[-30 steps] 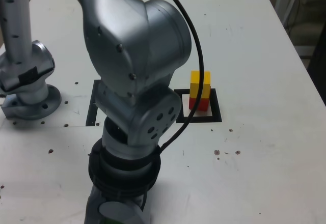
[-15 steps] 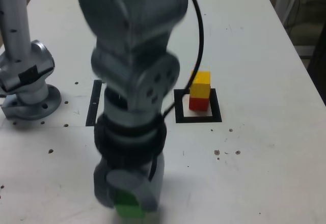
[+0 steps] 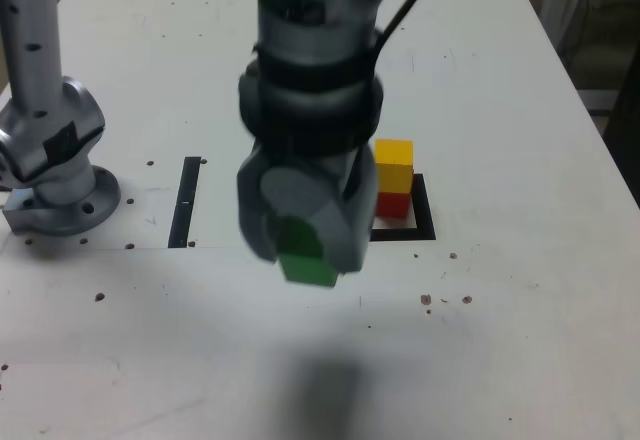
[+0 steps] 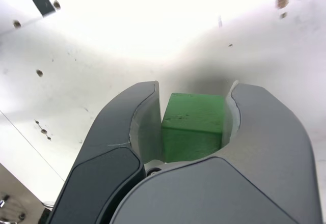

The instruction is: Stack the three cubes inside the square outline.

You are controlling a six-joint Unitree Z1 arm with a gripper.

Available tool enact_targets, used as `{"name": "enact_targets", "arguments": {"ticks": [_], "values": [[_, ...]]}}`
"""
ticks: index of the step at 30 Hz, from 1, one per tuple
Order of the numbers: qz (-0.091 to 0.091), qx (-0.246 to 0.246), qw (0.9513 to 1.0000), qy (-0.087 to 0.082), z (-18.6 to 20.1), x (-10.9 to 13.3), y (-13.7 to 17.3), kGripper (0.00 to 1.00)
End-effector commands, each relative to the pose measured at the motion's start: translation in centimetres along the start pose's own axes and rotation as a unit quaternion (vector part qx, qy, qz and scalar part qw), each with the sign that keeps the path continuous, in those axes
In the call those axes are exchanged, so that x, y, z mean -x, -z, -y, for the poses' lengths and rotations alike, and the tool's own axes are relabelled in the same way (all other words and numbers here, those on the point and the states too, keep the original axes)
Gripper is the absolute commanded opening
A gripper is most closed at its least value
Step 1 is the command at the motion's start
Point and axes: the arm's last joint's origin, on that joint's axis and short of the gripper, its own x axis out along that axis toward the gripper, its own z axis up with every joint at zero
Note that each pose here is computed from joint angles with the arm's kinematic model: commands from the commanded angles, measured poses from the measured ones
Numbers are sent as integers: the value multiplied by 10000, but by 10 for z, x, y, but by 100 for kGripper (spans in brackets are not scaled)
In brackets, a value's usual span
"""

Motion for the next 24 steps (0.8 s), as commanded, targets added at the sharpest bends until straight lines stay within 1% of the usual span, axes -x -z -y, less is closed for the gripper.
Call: {"name": "enact_targets", "arguments": {"ticks": [1, 7, 13, 18, 24], "values": [[81, 26, 10000, 4, -9, 9, 0, 8], [133, 157, 9998, -4, -44, 27, -5, 8], [167, 426, 9989, -56, -91, 34, -10, 5], [88, 680, 9976, -73, -126, 29, -13, 5], [-92, 859, 9962, -102, -151, 16, -23, 5]]}}
